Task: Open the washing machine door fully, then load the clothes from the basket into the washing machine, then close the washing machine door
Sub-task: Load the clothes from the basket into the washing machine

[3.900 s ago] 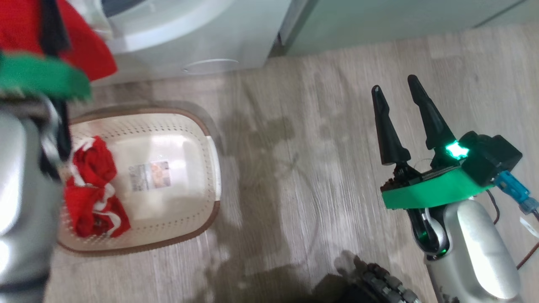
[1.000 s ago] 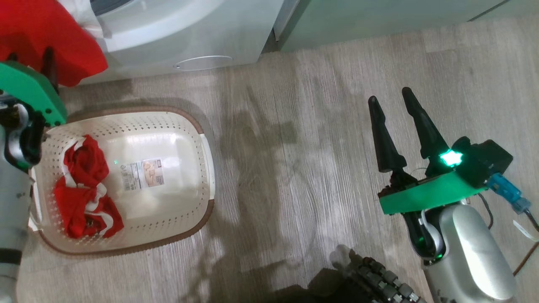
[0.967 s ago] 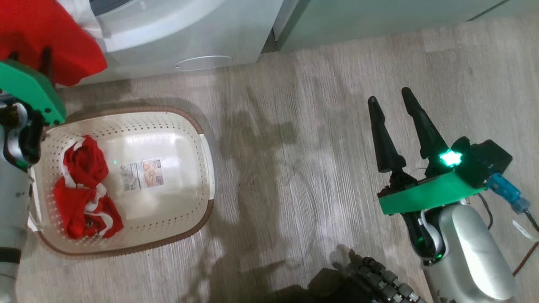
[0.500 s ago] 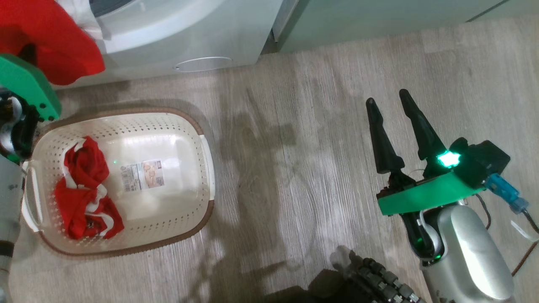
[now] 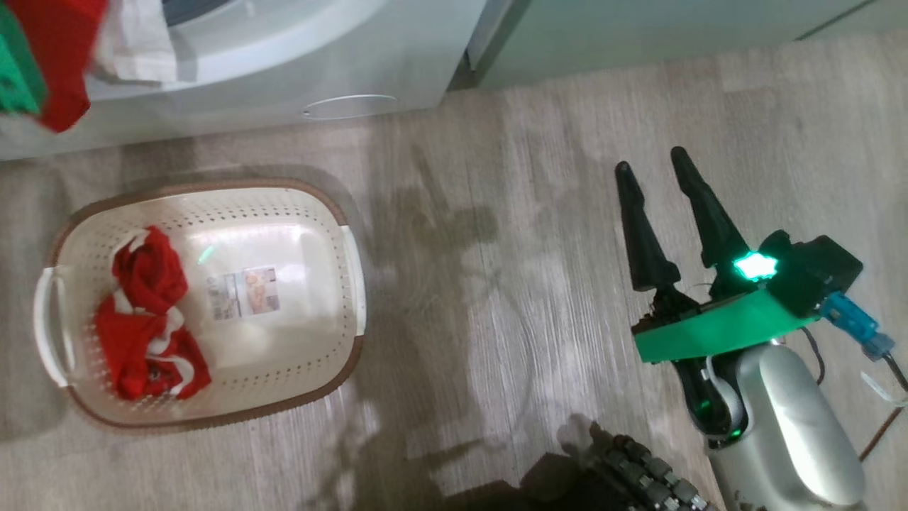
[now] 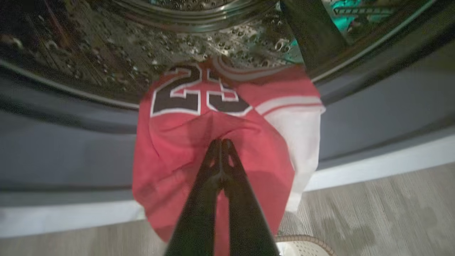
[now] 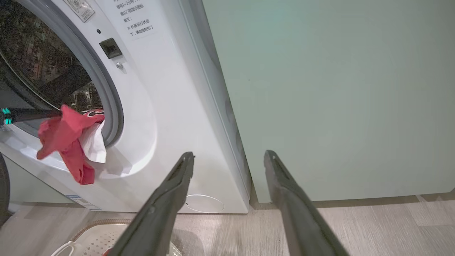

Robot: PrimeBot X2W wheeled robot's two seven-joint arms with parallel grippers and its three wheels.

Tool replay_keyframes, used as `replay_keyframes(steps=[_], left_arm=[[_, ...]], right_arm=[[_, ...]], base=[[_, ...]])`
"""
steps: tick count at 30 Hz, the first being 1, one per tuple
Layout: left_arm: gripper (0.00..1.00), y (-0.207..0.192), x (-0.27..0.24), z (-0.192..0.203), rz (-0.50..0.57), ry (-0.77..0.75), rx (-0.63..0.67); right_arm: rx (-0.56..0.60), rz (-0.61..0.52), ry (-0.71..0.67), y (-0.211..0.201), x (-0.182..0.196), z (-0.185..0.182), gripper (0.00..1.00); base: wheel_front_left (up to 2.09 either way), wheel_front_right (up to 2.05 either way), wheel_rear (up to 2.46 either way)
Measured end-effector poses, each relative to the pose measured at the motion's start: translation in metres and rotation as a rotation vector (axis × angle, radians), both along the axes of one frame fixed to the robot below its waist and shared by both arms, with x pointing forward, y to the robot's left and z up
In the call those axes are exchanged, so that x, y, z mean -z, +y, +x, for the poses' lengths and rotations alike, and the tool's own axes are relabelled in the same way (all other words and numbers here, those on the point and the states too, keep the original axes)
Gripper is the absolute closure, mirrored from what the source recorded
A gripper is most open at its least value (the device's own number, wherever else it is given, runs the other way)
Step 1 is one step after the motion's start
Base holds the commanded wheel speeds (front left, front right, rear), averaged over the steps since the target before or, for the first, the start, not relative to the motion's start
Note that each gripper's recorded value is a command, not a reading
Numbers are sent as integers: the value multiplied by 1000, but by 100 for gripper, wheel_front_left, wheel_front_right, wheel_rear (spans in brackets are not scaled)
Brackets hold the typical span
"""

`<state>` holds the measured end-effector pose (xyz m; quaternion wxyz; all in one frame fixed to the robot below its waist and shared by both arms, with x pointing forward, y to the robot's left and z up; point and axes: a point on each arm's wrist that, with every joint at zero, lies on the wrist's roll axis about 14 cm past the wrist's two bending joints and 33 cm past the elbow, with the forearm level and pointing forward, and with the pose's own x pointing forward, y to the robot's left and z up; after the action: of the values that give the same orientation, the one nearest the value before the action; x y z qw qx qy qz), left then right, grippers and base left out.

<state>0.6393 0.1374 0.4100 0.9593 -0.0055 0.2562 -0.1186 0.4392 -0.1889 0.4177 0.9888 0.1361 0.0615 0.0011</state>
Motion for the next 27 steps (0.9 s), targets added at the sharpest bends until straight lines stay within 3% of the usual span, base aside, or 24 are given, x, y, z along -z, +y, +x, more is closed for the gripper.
replay_keyframes(steps=[4,15,22,27], left_arm=[[100,-10,-22,26,32,-9,33],[100,-17,3,78,145,41,20],[100,-22,8,116,98,-113,-49],[100,-22,-10,139,56,-307,-92]], right_arm=[[20,15,1,-6,0,0,0],[88,27,52,-28,14,-8,0],[106,9,71,-36,21,-4,0],[108,-2,83,-39,26,-3,0]], base=[[0,0,0],[0,0,0],[0,0,0],[0,0,0]])
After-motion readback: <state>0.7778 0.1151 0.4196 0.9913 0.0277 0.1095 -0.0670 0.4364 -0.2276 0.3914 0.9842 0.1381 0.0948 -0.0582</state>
